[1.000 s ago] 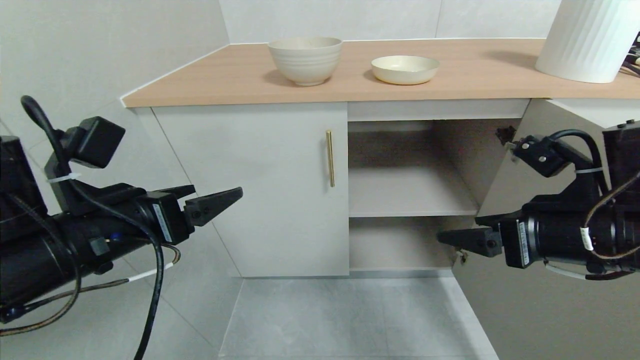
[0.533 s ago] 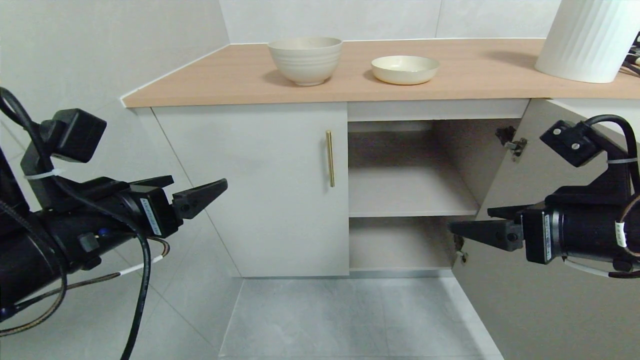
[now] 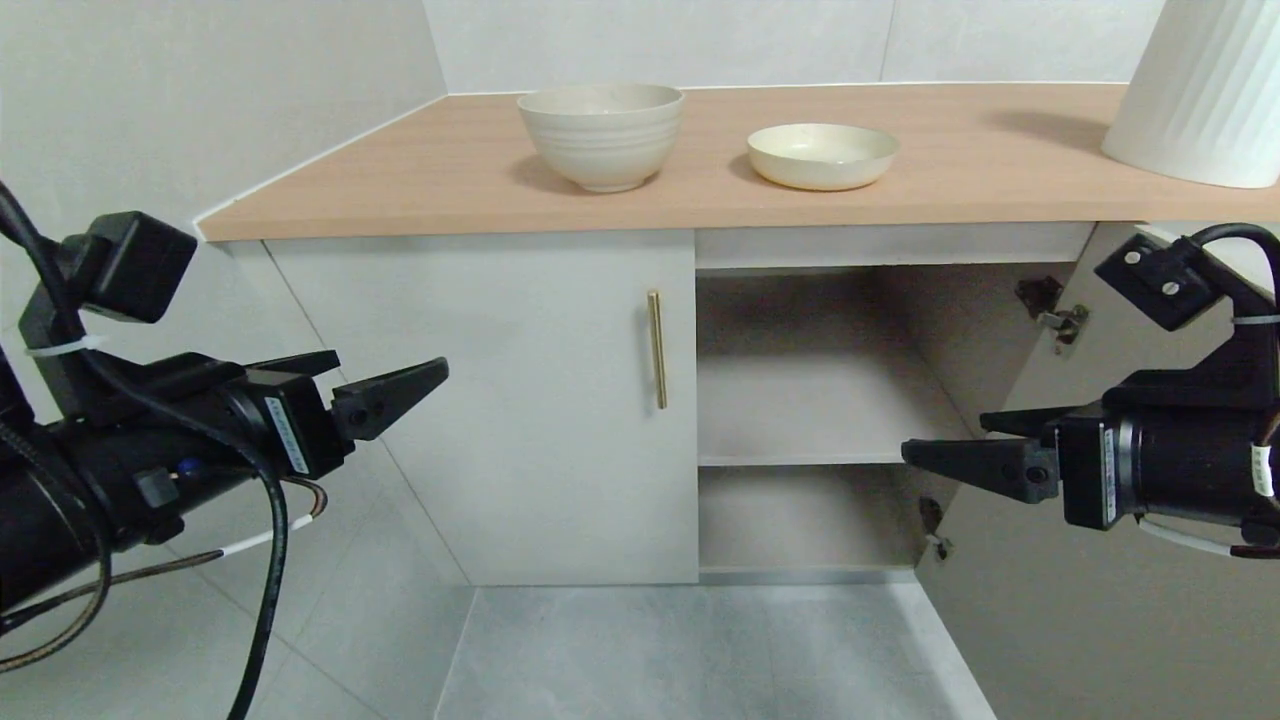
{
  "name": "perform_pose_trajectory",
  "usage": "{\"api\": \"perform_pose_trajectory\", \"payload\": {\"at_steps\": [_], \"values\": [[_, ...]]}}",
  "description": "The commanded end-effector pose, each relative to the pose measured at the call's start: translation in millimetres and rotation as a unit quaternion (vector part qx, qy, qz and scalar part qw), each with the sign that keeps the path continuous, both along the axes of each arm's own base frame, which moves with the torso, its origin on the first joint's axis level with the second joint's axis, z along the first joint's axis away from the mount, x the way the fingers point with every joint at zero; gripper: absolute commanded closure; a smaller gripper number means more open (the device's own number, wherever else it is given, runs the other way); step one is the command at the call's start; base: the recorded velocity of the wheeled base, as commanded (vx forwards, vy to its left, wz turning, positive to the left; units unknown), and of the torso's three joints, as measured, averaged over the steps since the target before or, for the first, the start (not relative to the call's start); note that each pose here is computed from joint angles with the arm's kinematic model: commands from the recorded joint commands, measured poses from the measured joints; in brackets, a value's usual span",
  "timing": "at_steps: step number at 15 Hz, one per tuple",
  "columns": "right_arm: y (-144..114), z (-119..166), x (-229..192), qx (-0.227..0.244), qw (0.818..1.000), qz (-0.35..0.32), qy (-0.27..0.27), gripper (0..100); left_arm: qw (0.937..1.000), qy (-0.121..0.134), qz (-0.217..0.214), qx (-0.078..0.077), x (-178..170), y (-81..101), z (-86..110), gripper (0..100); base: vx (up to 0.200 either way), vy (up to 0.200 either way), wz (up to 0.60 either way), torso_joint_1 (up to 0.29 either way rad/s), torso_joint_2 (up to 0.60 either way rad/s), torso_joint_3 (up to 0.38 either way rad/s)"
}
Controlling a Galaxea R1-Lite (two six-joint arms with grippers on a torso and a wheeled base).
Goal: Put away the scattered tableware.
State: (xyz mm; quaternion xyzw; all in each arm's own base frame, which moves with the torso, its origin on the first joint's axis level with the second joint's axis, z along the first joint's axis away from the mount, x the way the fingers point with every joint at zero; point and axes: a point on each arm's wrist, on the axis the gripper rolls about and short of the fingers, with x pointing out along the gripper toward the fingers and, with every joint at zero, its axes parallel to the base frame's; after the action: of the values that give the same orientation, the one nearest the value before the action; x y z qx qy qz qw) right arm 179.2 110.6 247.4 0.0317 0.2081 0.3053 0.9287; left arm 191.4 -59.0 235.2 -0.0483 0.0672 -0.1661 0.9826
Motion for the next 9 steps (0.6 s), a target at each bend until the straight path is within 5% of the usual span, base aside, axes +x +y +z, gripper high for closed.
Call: {"api": "perform_pose_trajectory", "payload": {"at_steps": [1, 9], "values": [[-0.1, -0.1, -0.4, 0.0, 1.0, 0.001, 0.0, 0, 1.0, -0.001, 0.001, -0.001, 0.5, 0.0, 0.0, 0, 0.2, 0.0, 0.0, 0.002, 0.0, 0.002], [-2.8, -14.5, -4.7, -0.013, 0.999, 0.016, -0.029, 0, 0.9999, 0.001, 0.004, -0.013, 0.9, 0.6, 1.7, 0, 0.025, 0.0, 0.0, 0.001, 0.0, 0.001]]}}
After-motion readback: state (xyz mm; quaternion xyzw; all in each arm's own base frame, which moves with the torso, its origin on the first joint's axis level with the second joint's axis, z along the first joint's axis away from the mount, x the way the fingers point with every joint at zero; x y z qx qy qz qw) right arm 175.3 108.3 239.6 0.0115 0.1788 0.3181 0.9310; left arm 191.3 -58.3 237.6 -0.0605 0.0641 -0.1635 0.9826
